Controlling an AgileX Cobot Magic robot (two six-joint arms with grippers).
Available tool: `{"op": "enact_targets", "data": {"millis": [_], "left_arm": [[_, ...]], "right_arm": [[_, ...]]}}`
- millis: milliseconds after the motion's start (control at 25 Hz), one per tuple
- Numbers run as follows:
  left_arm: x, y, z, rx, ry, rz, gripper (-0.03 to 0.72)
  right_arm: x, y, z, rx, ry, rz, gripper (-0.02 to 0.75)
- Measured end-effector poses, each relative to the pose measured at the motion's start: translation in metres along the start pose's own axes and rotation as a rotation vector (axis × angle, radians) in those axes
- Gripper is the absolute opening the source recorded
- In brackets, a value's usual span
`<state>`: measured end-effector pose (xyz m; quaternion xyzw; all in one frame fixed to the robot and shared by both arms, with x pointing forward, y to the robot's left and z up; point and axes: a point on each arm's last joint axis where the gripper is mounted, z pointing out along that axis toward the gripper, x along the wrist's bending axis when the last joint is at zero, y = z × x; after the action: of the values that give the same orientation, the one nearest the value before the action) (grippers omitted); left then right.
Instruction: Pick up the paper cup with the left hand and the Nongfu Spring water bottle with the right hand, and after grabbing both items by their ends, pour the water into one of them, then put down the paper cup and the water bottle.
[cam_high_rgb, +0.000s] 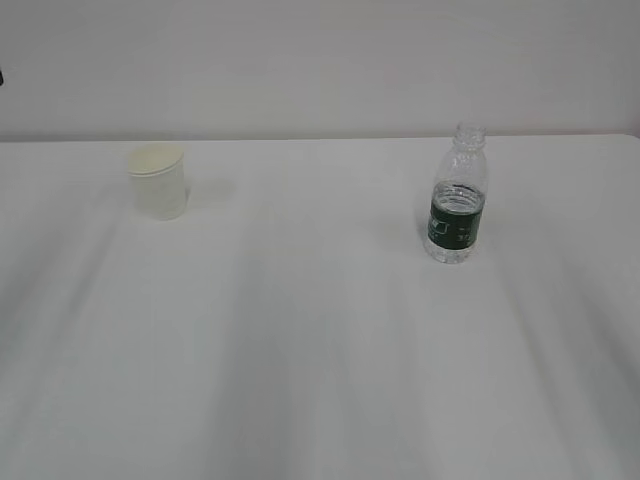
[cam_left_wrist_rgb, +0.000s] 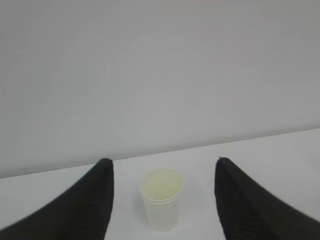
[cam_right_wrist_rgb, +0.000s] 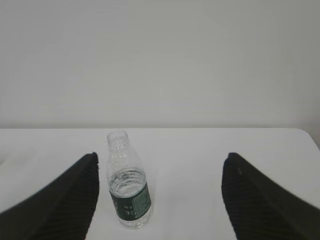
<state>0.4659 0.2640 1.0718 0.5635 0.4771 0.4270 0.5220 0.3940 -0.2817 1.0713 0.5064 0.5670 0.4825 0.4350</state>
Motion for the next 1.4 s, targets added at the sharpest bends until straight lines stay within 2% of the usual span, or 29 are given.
{"op": "enact_targets", "data": {"millis": [280, 680, 920, 1080, 1240, 1400], "left_arm": [[0.0, -0.021, 0.02, 0.07, -0.006, 0.004, 0.451], [-0.013, -0.062, 0.058, 0.095, -0.071, -0.012, 0.44], [-0.014, -0.079, 0.07, 0.011, -0.09, -0.064, 0.412], [-0.016, -0.089, 0.071, 0.002, -0.108, -0.063, 0.406], [-0.018, -0.101, 0.069, -0.027, -0.135, -0.061, 0.4], [-0.018, -0.114, 0.069, -0.05, -0.148, -0.071, 0.398]], "right_arm": [[0.001, -0.019, 0.026, -0.02, 0.014, -0.006, 0.574], [0.014, -0.047, 0.073, -0.02, 0.15, -0.042, 0.574], [0.02, -0.08, 0.086, -0.03, 0.213, 0.015, 0.574], [0.021, -0.099, 0.085, -0.072, 0.227, 0.079, 0.573], [0.02, -0.124, 0.086, 0.003, 0.221, 0.107, 0.573], [0.02, -0.137, 0.09, 0.054, 0.215, 0.057, 0.573]]}}
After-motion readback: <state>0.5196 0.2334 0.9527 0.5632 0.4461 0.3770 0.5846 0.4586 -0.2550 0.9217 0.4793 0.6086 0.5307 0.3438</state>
